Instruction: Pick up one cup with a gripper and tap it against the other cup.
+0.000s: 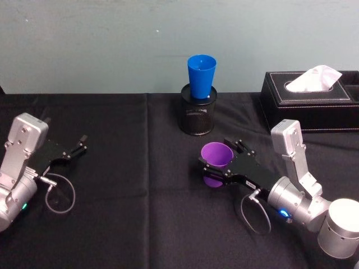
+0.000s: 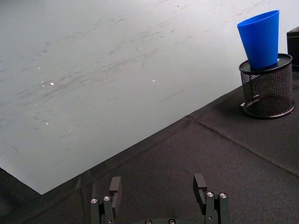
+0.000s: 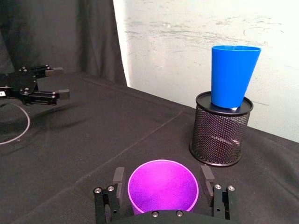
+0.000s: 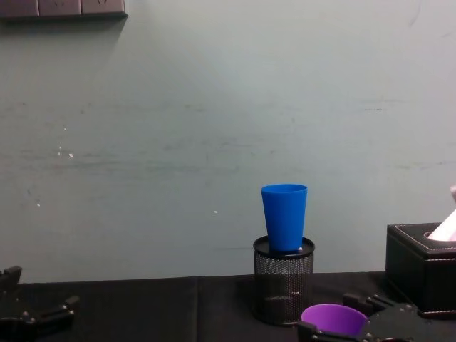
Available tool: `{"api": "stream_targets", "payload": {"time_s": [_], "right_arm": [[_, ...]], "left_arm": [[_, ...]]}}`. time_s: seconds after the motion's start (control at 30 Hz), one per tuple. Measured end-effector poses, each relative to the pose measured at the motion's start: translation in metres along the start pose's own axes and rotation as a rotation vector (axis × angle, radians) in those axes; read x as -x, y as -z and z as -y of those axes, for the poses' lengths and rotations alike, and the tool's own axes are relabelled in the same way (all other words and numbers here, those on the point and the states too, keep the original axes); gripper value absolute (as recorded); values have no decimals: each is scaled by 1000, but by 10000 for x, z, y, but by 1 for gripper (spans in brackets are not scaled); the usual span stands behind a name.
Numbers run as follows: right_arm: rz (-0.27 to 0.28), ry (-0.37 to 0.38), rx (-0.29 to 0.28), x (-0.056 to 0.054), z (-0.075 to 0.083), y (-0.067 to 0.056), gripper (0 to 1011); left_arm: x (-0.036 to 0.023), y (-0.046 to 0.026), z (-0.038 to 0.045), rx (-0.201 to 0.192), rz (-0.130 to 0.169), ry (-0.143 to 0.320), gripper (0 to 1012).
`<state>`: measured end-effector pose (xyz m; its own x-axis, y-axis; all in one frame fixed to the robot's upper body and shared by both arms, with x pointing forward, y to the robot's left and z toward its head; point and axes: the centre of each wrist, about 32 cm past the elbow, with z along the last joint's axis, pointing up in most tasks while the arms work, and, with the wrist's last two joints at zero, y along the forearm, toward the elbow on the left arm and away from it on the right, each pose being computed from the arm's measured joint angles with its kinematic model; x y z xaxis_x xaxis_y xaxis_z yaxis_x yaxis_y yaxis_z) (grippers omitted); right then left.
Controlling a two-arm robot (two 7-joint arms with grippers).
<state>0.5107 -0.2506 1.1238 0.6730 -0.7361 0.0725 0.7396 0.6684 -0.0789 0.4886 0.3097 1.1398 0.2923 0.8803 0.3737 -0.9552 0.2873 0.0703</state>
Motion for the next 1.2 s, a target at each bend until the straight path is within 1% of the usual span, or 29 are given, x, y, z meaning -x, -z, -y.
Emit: {"api": "stream_targets", "payload": {"time_s": [0.07, 0.17, 0.37, 0.4, 0.5, 0.57, 0.6, 0.73, 0.77, 0.8, 0.83, 0.87, 0.9, 0.93, 0.97, 1.1, 1.2], "right_arm": [[6, 2, -1, 2, 0, -7, 1003], [30, 11, -20, 17, 6, -43, 1003], [35, 38, -90, 60, 33, -156, 1003], [33, 55, -108, 73, 41, -190, 1002], [31, 98, -132, 89, 58, -238, 1003], [30, 147, -146, 102, 74, -270, 1003], [30, 187, -149, 106, 87, -287, 1003], [40, 292, -129, 129, 101, -318, 1002], [42, 348, -114, 145, 104, -322, 1003], [42, 378, -104, 154, 103, -319, 1003], [39, 428, -81, 172, 101, -308, 1003], [37, 448, -72, 179, 99, -304, 1003], [32, 486, -50, 193, 92, -296, 1003], [32, 486, -50, 193, 92, -296, 1003], [28, 516, -29, 204, 86, -283, 1003], [16, 561, 21, 226, 63, -234, 1003], [12, 573, 47, 233, 50, -193, 1003]], "left_arm": [[0, 0, 0, 0, 0, 0, 1000], [0, 0, 0, 0, 0, 0, 1000], [0, 0, 0, 0, 0, 0, 1000], [0, 0, 0, 0, 0, 0, 1000], [0, 0, 0, 0, 0, 0, 1000], [0, 0, 0, 0, 0, 0, 1000], [0, 0, 0, 0, 0, 0, 1000], [0, 0, 0, 0, 0, 0, 1000], [0, 0, 0, 0, 0, 0, 1000], [0, 0, 0, 0, 0, 0, 1000], [0, 0, 0, 0, 0, 0, 1000], [0, 0, 0, 0, 0, 0, 1000], [0, 0, 0, 0, 0, 0, 1000], [0, 0, 0, 0, 0, 0, 1000], [0, 0, 0, 0, 0, 0, 1000], [0, 0, 0, 0, 0, 0, 1000], [0, 0, 0, 0, 0, 0, 1000]]}}
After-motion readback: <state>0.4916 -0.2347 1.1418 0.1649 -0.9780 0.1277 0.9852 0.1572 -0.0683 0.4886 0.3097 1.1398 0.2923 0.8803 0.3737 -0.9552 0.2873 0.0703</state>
